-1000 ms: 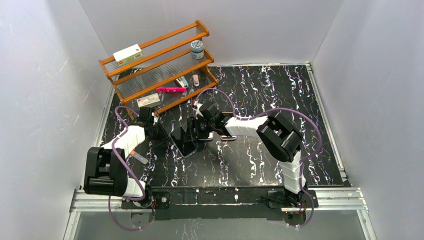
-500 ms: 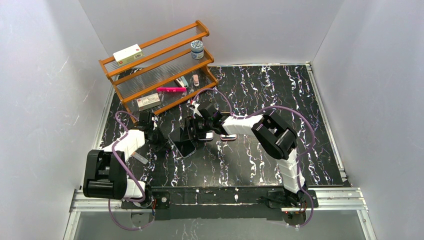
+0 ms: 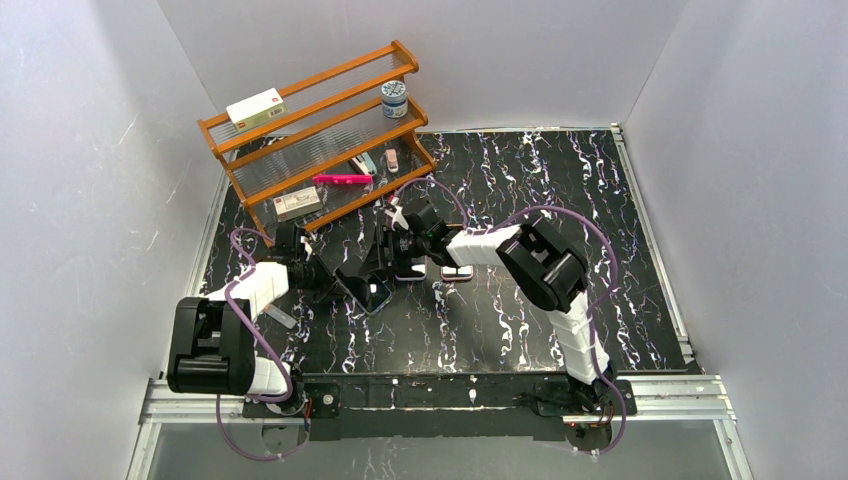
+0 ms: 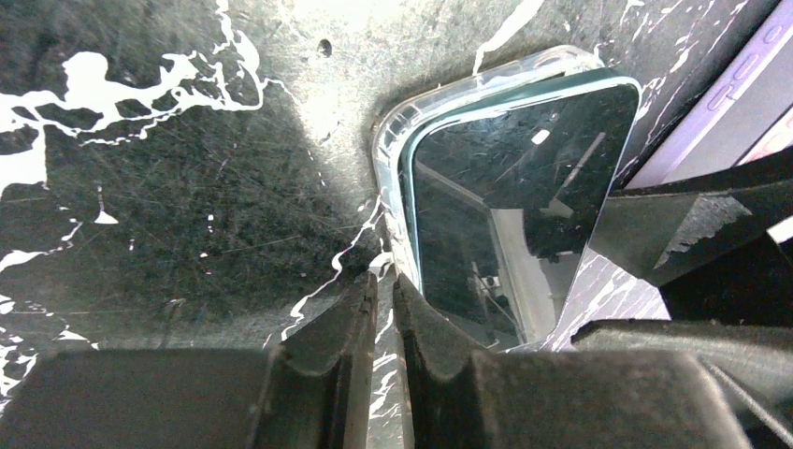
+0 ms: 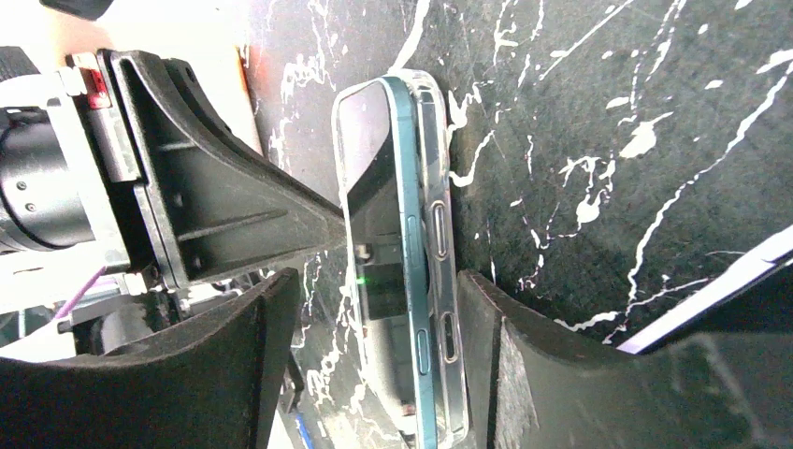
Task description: Put the phone into the phone case
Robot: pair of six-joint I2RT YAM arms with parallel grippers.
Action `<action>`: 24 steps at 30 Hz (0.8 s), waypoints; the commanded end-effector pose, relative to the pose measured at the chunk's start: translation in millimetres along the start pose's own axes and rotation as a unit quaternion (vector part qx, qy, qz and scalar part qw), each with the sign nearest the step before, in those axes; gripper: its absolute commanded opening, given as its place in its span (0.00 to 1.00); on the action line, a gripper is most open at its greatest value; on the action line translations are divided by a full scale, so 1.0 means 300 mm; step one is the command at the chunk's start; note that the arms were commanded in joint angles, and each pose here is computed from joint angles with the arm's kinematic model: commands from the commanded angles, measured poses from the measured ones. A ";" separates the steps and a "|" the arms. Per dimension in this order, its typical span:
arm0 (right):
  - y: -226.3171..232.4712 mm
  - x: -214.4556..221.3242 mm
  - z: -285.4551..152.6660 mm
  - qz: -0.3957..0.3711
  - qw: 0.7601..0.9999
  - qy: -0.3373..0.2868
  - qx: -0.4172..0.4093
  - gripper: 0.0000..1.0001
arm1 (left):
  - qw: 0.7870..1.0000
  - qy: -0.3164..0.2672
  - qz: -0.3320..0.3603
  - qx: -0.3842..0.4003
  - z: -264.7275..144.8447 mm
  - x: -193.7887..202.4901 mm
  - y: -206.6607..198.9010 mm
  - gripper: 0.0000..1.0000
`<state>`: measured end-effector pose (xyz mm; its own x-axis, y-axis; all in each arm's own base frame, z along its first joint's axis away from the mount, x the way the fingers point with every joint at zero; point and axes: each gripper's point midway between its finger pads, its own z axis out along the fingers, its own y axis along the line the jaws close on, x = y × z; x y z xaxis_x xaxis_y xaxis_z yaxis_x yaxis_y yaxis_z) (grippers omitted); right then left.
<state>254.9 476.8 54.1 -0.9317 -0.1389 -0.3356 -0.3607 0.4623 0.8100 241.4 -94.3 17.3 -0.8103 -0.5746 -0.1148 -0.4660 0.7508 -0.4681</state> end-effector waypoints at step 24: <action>0.127 0.051 -0.046 0.049 0.991 0.026 -0.123 0.23 | 0.999 0.044 -0.003 -0.005 0.025 0.079 0.028 0.17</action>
<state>231.8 475.0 60.3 -0.9720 -0.1295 -0.1963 -0.2293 0.3376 0.9130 240.2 -105.4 17.8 -0.8221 -0.5625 -0.0880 -0.4475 0.7340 -0.5109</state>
